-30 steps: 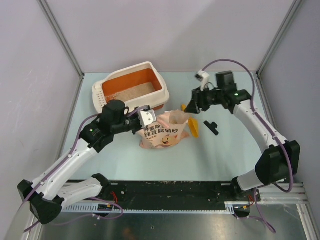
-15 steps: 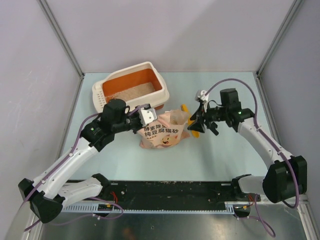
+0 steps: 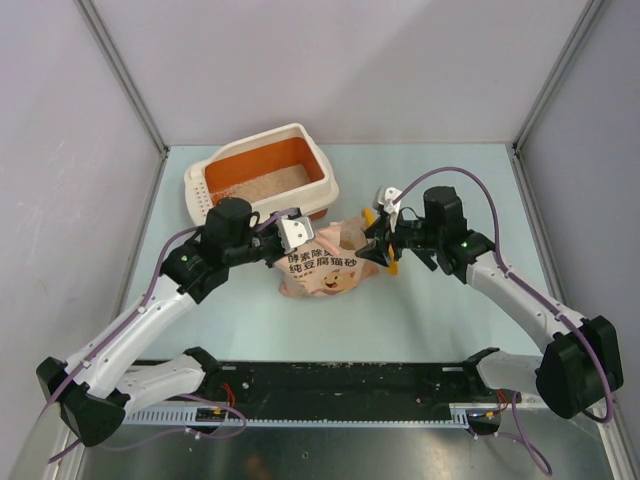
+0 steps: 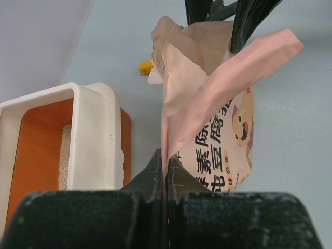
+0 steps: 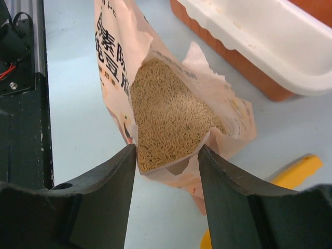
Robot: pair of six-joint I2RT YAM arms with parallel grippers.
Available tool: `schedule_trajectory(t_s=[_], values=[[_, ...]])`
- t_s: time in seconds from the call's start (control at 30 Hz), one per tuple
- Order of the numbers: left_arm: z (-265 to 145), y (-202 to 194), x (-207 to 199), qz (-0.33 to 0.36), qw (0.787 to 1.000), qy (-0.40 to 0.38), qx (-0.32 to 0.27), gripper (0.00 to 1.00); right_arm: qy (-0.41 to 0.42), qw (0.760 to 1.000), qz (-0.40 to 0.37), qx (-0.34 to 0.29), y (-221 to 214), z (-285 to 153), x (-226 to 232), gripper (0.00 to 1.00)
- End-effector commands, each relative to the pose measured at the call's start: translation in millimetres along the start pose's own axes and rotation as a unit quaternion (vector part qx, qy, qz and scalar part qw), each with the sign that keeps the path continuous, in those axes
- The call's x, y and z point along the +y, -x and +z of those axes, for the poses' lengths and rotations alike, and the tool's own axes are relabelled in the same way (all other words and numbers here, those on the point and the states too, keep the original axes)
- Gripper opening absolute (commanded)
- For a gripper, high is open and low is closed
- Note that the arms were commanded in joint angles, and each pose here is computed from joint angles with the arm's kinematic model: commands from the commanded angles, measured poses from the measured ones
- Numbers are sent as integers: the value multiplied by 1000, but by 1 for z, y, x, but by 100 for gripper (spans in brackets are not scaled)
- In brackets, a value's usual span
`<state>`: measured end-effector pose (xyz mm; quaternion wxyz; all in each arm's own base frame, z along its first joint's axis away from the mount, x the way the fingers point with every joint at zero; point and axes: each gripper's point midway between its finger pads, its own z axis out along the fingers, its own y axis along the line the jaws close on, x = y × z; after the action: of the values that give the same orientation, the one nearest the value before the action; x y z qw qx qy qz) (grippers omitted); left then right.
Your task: Fill the litter box with clean litter
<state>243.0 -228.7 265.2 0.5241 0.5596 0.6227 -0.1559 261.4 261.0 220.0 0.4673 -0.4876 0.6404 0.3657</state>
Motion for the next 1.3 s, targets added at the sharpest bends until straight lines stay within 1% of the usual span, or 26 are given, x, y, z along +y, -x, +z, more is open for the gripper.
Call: schedule_trajectory(t_s=[0.0, 0.23, 0.57, 0.63, 0.67, 0.73, 0.77, 0.83, 0.87, 0.9, 0.93, 0.97, 1.0, 1.07, 1.13, 1.2, 1.27], values=[[-16, 56, 20, 29, 994, 37, -96, 0, -16, 999, -24, -33, 19, 4, -2, 55], [-17, 56, 21, 27, 994, 41, -95, 0, -13, 999, -24, -36, 17, 14, -5, 54], [-14, 54, 22, 26, 995, 39, -92, 0, -6, 999, -21, -23, 6, 20, -6, 52], [-14, 55, 21, 27, 995, 38, -93, 0, -4, 1000, -16, -21, 3, 22, -7, 49], [-13, 54, 21, 26, 995, 38, -91, 0, -4, 1000, -16, -23, 3, 22, -7, 42], [-12, 54, 21, 25, 995, 37, -92, 0, -1, 1000, -13, -26, 5, 24, -7, 35], [-12, 53, 22, 24, 995, 37, -90, 0, 0, 999, -14, -29, 6, 24, -7, 27], [-12, 54, 23, 16, 995, 39, -90, 0, 1, 1000, -12, -29, 6, 25, -7, 23], [-14, 57, 27, 14, 995, 48, -91, 2, 0, 1000, -13, -29, 6, 25, -7, 20], [-17, 61, 30, 3, 994, 56, -94, 20, -2, 999, -14, -30, 7, 24, -8, 18], [-20, 67, 34, -1, 993, 63, -99, 29, -3, 999, -14, -30, 6, 25, -8, 16], [-30, 83, 41, 2, 990, 76, -116, 36, -4, 999, -14, -30, 7, 24, -8, 13], [-36, 92, 46, 7, 988, 85, -125, 42, -6, 999, -14, -30, 7, 24, -9, 13], [-48, 118, 65, 18, 983, 112, -146, 45, -6, 999, -11, -30, 6, 25, -9, 12], [-51, 124, 86, 20, 979, 145, -144, 47, -7, 1000, -6, -27, 4, 26, -10, 11], [-40, 115, 111, 12, 978, 164, -125, 45, -9, 1000, -6, -30, 4, 27, -12, 10], [-24, 98, 122, 1, 981, 160, -106, 43, -9, 999, -8, -33, 5, 27, -12, 10]])
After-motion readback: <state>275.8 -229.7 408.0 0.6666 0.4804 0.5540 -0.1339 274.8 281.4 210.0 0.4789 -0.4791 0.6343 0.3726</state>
